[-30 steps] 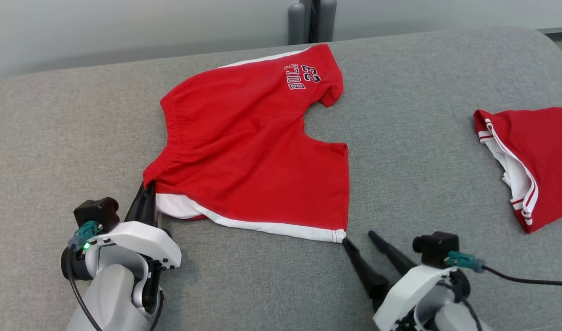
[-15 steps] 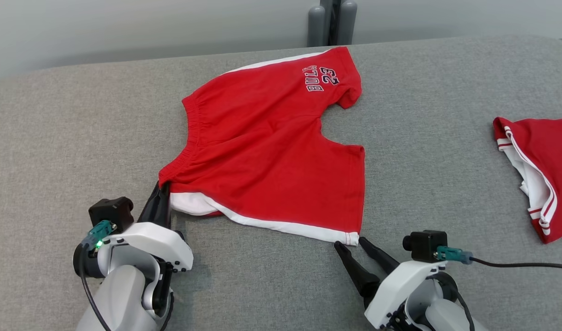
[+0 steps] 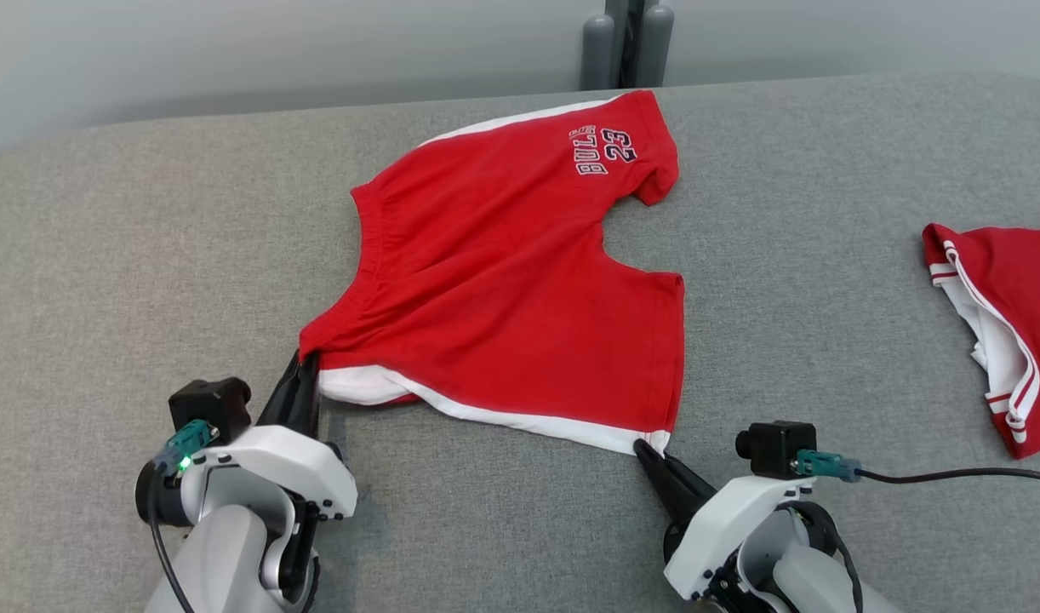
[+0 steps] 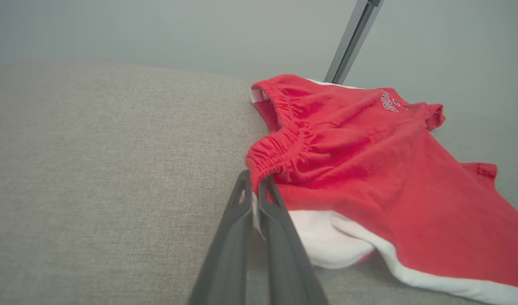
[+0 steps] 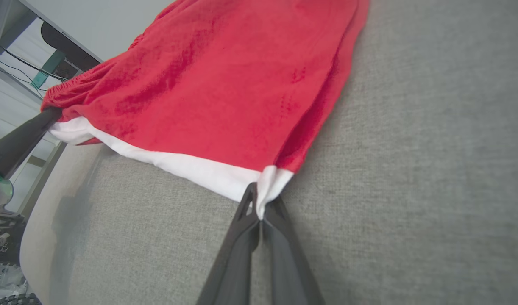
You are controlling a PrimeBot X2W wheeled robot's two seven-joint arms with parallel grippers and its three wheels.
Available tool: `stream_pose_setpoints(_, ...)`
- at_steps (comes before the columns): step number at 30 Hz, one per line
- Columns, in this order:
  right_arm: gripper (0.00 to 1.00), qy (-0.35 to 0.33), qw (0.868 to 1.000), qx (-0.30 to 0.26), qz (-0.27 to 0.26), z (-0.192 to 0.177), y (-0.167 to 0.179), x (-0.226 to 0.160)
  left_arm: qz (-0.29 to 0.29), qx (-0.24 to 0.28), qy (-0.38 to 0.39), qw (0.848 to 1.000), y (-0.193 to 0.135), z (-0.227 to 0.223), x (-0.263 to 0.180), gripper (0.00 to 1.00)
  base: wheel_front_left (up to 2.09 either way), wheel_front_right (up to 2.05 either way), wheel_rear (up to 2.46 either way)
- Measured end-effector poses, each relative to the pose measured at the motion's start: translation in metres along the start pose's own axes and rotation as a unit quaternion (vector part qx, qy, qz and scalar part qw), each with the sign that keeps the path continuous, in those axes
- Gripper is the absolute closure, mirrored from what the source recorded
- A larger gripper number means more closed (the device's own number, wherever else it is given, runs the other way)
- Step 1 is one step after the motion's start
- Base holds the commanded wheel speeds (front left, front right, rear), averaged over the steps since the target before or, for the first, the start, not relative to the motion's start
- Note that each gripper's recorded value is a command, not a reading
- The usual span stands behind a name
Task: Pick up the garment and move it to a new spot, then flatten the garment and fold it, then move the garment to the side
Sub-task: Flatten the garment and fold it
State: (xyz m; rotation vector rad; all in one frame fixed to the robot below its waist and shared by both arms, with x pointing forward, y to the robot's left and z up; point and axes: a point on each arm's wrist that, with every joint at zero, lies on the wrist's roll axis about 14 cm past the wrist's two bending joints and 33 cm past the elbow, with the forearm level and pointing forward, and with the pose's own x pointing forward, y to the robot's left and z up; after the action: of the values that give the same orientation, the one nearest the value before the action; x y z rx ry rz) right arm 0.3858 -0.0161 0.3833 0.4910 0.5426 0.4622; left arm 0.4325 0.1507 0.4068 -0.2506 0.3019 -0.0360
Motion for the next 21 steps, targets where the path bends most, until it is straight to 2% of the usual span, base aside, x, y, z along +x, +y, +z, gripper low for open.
stream_pose_setpoints(5, 1.00, -0.020, 0.999, -0.027, -0.008, 0.013, -0.011, -0.006, -0.006, 0.006, -0.001, 1.000, -0.003, 0.003, -0.003, 1.00, 0.00, 0.00, 0.00)
stream_pose_setpoints(10, 1.00, -0.078, 0.995, -0.065, -0.008, 0.058, -0.016, -0.011, -0.032, 0.018, 0.017, 0.999, -0.012, 0.002, -0.010, 1.00, 0.00, 0.00, 0.00)
stream_pose_setpoints(15, 1.00, -0.144, 0.983, -0.110, 0.003, 0.114, -0.011, -0.022, -0.082, 0.030, 0.046, 0.995, -0.031, 0.005, -0.017, 1.00, 0.00, 0.00, 0.00)
stream_pose_setpoints(21, 1.00, -0.222, 0.959, -0.174, 0.028, 0.182, 0.011, -0.039, -0.129, 0.049, 0.028, 0.990, -0.051, 0.046, -0.023, 1.00, 0.00, 0.00, 0.00)
